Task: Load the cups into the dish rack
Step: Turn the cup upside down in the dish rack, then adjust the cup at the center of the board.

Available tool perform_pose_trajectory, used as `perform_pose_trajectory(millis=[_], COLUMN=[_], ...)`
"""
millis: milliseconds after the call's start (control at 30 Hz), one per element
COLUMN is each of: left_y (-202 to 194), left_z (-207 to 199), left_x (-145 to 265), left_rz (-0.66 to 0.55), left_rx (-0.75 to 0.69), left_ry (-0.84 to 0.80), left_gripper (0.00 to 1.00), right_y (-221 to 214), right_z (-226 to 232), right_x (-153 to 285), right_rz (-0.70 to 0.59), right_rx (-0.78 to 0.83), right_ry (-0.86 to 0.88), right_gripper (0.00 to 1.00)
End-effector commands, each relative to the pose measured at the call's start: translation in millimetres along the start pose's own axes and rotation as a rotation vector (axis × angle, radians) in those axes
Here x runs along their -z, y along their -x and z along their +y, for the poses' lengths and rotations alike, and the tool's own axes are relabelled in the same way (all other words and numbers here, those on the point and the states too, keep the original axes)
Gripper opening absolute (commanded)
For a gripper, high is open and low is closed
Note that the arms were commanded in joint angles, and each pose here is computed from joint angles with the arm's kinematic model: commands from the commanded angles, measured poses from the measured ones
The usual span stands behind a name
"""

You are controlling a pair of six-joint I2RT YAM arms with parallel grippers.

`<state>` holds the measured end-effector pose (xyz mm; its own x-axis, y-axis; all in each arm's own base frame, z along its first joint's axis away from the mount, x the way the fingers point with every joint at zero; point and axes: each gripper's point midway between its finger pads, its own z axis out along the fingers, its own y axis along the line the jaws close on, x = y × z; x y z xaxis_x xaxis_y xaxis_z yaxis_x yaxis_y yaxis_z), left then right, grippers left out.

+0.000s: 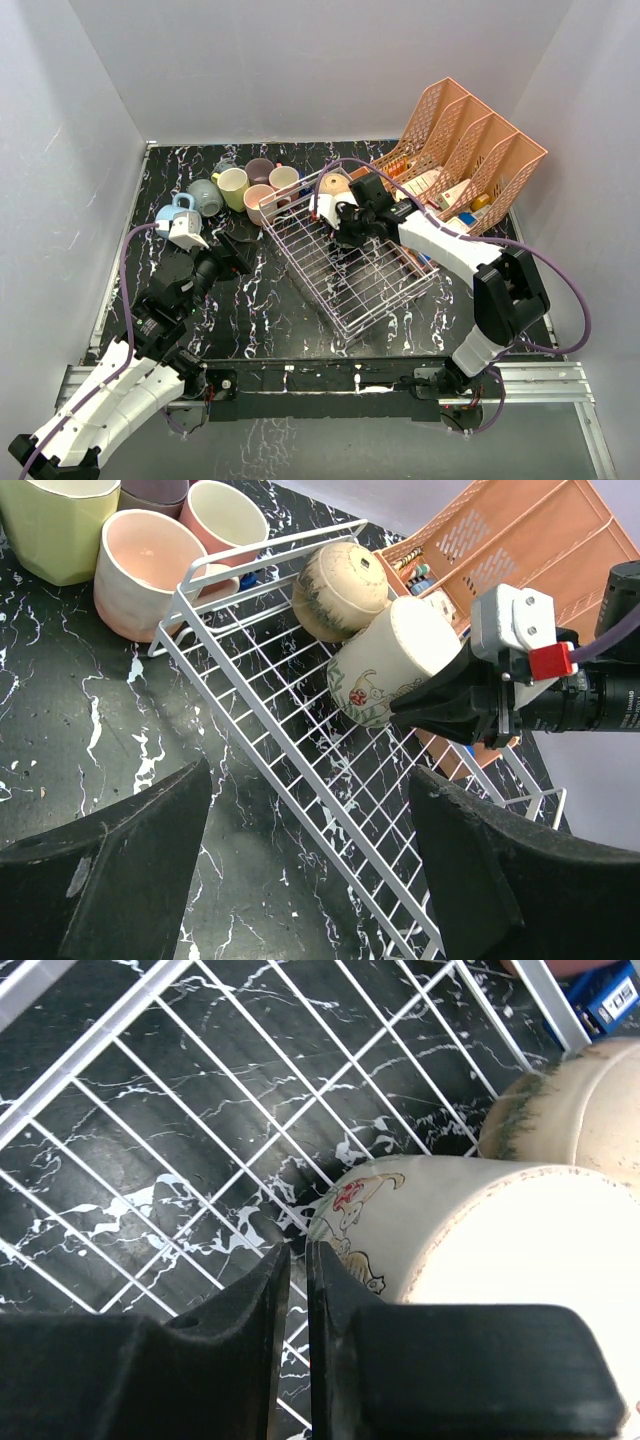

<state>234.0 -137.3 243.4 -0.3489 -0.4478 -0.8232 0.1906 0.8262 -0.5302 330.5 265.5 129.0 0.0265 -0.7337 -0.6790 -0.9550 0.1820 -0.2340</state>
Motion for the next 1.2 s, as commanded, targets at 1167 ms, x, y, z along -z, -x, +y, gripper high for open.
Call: perform_pose_trajectory(millis=[1167], left_y=[9], left_z=[-1], left_x=[3], left_rz=[-0.018], left_rx=[-0.029], left_ry=[0.001], left_gripper=[0.79], right_y=[70], right_z=[12], right_x=[38], right_rz=[-0.274], right_rx=[-0.012], right_ry=[0.139], right_gripper=[0.45])
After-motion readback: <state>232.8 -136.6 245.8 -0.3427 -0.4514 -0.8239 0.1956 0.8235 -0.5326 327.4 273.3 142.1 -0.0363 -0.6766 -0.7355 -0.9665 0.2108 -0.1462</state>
